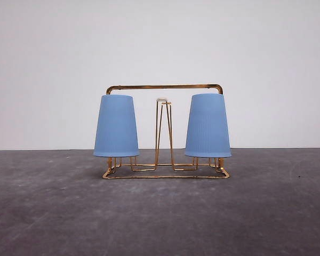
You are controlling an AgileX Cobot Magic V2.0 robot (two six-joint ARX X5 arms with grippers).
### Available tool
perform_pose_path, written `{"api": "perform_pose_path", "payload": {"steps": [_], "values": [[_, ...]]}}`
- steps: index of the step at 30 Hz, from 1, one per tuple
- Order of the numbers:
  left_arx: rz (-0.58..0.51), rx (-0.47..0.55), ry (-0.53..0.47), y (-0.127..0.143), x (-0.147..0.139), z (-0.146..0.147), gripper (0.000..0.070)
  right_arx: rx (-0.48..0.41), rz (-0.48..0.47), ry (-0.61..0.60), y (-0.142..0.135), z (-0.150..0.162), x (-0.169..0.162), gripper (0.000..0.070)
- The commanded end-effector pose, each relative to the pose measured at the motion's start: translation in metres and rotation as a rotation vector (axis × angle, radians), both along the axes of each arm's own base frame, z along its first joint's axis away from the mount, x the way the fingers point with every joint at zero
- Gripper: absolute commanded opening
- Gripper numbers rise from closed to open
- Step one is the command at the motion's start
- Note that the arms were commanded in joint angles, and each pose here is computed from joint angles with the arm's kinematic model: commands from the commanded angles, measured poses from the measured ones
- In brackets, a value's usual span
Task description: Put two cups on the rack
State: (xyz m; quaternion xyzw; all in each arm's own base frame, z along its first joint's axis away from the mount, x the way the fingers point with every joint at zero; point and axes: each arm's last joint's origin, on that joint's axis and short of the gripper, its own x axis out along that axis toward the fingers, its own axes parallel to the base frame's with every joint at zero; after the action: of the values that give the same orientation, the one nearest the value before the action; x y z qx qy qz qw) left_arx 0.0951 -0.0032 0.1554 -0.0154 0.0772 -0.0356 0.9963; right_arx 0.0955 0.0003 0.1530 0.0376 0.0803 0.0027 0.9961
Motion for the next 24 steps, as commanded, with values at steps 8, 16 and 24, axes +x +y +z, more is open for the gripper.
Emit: {"api": "perform_pose_path", "payload": {"steps": [8, 16, 24], "values": [[-0.001, -0.004, -0.001, 0.0, 0.0009, -0.0034, 0.0, -0.001, 0.015, -0.011, 0.0, -0.0009, 0.0006, 0.0014], [-0.001, -0.004, -0.001, 0.0, 0.0009, -0.0034, 0.0, -0.002, 0.011, -0.012, -0.0001, -0.0007, 0.0006, 0.0014], [-0.001, -0.004, -0.001, 0.0, 0.0009, -0.0034, 0.0, -0.002, 0.011, -0.012, -0.0001, -0.0006, 0.0006, 0.0014]]}}
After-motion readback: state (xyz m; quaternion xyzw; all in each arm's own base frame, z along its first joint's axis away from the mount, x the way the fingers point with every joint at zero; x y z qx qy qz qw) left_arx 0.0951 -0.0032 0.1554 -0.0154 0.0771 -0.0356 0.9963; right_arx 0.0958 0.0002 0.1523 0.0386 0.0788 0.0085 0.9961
